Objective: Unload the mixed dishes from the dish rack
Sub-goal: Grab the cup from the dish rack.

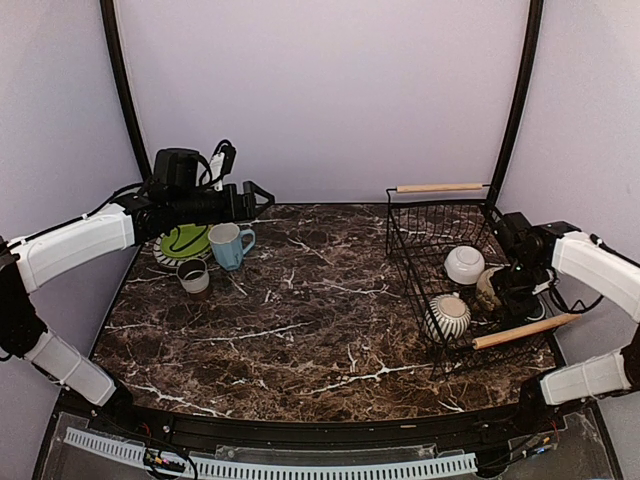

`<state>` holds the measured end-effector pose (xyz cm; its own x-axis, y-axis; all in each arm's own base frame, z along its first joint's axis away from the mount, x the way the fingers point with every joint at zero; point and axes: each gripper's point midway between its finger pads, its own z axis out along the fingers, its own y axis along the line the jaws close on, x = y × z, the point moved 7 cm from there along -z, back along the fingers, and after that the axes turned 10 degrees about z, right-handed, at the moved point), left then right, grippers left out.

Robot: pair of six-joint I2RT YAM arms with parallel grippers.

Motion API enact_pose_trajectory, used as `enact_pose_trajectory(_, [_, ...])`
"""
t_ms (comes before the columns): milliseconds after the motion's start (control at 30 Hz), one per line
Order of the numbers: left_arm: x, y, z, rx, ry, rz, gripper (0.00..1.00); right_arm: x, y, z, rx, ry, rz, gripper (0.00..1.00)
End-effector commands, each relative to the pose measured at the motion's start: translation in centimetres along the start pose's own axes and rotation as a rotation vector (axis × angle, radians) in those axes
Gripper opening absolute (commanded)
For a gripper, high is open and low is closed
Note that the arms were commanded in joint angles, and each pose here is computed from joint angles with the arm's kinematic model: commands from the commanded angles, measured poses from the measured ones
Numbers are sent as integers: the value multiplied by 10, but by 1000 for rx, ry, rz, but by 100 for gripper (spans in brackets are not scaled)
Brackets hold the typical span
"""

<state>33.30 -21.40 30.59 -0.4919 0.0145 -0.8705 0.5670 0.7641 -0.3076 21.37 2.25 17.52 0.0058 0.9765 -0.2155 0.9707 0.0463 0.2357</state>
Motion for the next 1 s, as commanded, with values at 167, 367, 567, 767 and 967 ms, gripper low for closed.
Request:
enact_pose_trajectory(167, [-5,-6,-2,16,13,4,95,-5,-6,15,-22,-69,107,63])
enact_pose_trajectory(367, [-3,-4,0,5,21,6,95,0,-8,30,54,-73,93,59])
enact_pose_trajectory(567, [-1,-3,3,10,31,0,95,4,-5,41,97,-78,71,49])
enact_pose_trajectory(767, [-1,-4,4,20,38,-4,95,5,-8,40,92,-63,72,25])
enact_pose_trajectory(967, [0,-5,6,30,44,-10,95,1,-17,30,69,-49,84,11])
